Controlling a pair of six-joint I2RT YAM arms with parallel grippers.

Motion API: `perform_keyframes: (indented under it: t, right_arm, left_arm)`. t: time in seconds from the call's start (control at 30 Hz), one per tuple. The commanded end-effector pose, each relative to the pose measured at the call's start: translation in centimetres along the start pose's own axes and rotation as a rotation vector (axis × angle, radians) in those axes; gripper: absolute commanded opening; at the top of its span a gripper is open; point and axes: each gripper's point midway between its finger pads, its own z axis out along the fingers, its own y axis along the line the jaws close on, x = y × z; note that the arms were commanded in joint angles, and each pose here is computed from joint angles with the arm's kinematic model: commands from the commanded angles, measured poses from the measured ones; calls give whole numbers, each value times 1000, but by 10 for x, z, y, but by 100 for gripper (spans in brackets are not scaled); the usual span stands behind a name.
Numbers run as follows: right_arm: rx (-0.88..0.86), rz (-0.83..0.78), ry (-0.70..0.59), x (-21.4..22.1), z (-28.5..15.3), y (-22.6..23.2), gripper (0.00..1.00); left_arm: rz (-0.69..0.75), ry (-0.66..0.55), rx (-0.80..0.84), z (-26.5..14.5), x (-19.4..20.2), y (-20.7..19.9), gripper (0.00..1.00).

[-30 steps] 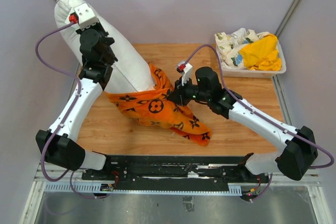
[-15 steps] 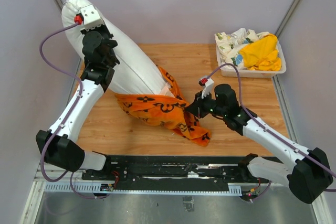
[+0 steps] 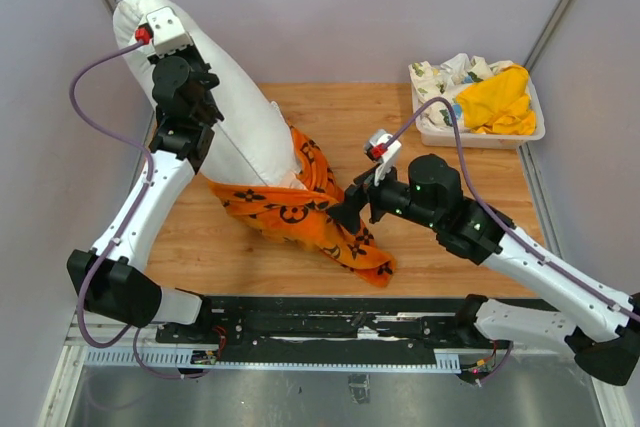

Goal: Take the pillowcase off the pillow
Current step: Remove the pillow from the pillowcase.

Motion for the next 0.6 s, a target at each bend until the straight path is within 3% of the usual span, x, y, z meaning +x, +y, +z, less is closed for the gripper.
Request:
perform_keyframes:
  t: [0.0, 0.23, 0.37, 0.57]
  right_arm:
    - [-47, -112, 12, -11, 31, 27, 100]
    - [-244, -183, 69, -14, 96, 112, 98]
    - [-297, -200, 133, -7, 125, 135, 98]
    - [-315, -252, 121, -21, 136, 156, 98]
  left_arm:
    - [-63, -27, 2, 2, -19, -4, 0]
    - [-56, -24, 19, -1, -17, -5, 0]
    - [-49, -29, 28, -3, -19, -5, 0]
    - [-32, -35, 21, -4, -17, -1, 0]
